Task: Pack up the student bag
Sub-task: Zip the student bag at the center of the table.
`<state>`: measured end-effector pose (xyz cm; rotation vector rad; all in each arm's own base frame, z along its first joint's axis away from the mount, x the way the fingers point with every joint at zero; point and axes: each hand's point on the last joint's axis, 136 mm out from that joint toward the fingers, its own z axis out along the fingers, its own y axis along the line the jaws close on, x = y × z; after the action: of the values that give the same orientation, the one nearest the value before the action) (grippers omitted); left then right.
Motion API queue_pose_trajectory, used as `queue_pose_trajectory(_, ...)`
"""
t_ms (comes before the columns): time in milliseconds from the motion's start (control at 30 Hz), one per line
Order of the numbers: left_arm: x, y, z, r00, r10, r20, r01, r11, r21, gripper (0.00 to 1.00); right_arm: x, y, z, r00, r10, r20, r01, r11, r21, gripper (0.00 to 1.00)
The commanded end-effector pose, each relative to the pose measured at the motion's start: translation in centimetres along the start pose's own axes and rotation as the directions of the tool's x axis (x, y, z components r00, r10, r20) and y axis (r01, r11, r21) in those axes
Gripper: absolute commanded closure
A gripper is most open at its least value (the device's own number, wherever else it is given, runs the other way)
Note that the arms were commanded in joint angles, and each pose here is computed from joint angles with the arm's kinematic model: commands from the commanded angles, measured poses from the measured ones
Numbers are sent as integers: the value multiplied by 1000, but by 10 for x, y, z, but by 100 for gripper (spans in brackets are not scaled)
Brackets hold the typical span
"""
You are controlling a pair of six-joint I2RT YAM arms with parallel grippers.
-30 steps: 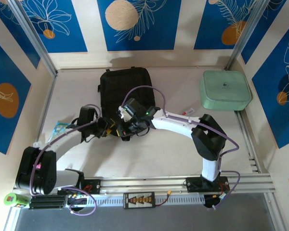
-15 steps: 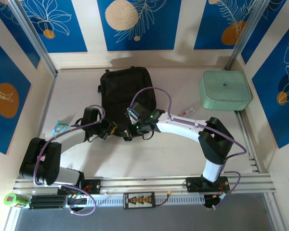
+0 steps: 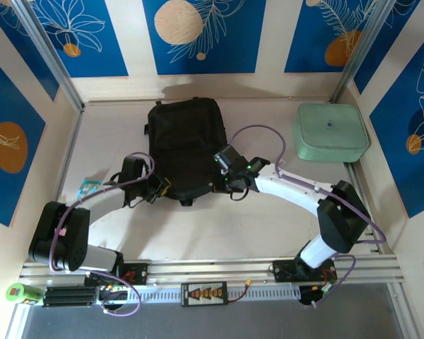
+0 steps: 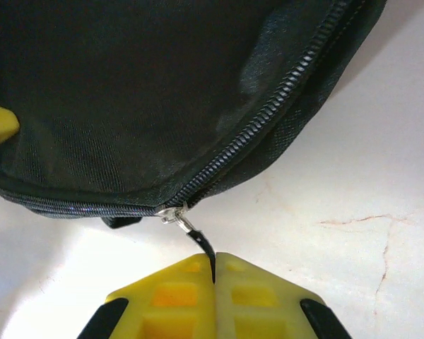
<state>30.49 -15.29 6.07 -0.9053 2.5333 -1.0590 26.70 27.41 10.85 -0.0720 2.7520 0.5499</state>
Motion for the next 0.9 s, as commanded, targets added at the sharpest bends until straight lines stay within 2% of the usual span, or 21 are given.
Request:
queue_pose_trajectory(0, -28, -9, -1, 993, 86, 76, -83, 996, -44, 95, 12, -2, -5, 999, 0, -34, -1, 1000, -4, 100)
queue_pose_trajectory(100, -42, -28, 4, 981, 180, 71, -176, 983, -55, 95, 28, 23, 2, 994, -74, -84, 65, 992, -105, 100)
queue_pose_trajectory(267, -73, -51, 25, 960, 275, 62, -271, 961, -59, 90, 46, 70, 8, 966, -218, -137, 167, 936, -309, 100)
queue_pose_trajectory(400, -103, -56, 24, 952, 271, 146, -261, 962, -82, 85, 39, 93, 22, 954, -263, -141, 201, 915, -350, 100)
queue_pose_trajectory(500, -116, -58, 8, 945, 249, 210, -234, 968, -94, 72, 24, 107, 30, 956, -269, -114, 213, 909, -359, 100)
queue_pose_trajectory(667, -104, -45, -19, 950, 228, 213, -200, 969, -143, 53, 0, 126, 34, 962, -262, -70, 220, 905, -364, 100)
queue_pose_trajectory(867, -69, -48, -31, 970, 156, 189, -148, 987, -56, 36, -2, 136, 28, 960, -272, -58, 230, 892, -389, 100)
